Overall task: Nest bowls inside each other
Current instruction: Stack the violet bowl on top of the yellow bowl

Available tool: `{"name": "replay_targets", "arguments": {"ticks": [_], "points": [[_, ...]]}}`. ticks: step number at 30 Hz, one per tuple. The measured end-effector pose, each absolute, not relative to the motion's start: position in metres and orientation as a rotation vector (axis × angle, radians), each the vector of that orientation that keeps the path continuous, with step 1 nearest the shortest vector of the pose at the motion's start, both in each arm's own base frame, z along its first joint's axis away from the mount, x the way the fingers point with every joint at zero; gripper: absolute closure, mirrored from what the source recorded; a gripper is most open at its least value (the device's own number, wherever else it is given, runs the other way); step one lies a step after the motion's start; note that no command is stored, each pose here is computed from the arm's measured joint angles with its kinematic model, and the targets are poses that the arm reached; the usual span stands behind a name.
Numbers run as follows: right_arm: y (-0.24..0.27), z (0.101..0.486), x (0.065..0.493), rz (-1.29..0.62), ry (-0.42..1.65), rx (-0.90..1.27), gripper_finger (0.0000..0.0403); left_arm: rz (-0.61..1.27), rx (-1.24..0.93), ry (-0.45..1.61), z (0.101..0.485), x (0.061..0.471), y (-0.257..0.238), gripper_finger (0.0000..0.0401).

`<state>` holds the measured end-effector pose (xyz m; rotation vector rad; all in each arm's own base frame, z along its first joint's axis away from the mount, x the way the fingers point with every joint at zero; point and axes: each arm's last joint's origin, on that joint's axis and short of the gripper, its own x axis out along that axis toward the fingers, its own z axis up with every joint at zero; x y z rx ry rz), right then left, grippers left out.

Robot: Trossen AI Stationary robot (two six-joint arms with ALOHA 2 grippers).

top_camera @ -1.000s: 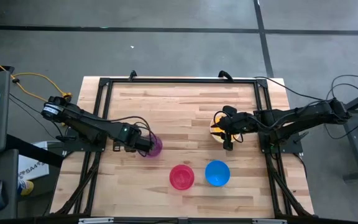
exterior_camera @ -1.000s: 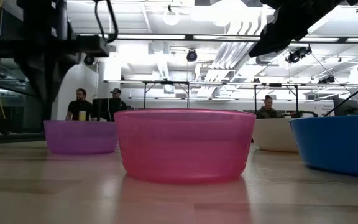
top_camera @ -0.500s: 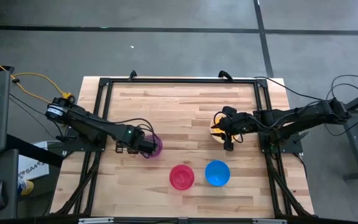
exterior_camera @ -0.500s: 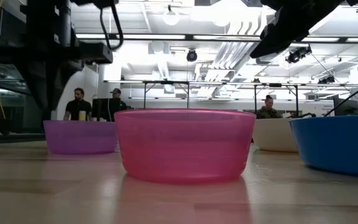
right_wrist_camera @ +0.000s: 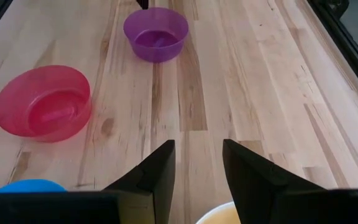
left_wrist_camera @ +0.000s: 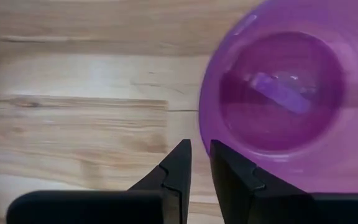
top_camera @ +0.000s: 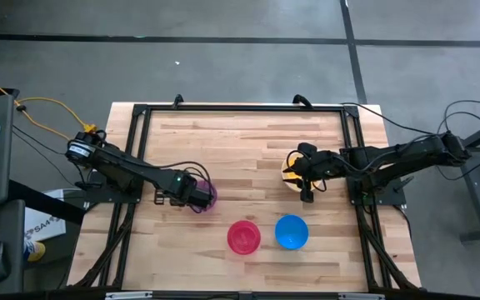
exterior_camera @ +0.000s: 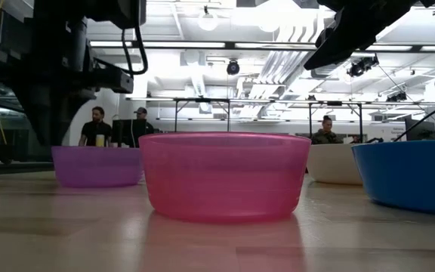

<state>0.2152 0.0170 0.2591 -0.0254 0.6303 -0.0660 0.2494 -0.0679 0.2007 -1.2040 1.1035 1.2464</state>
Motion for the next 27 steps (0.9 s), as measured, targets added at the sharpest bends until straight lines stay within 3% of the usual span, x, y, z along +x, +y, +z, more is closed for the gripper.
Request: {"name": "replay_targets", "arguments": {"ticks": [18,27], "points": [[0.017,0.259,0.215,-0.067,0.630,-0.025,0.0275,1.230,-1.171,1.084,0.200,0.251,-0.067,0.0343],[0.017,0.259,0.215,-0.067,0.631,-0.025,0.0275,1.200,-1.212,1.095,0.175,0.245,-0.067,0.0343]]}}
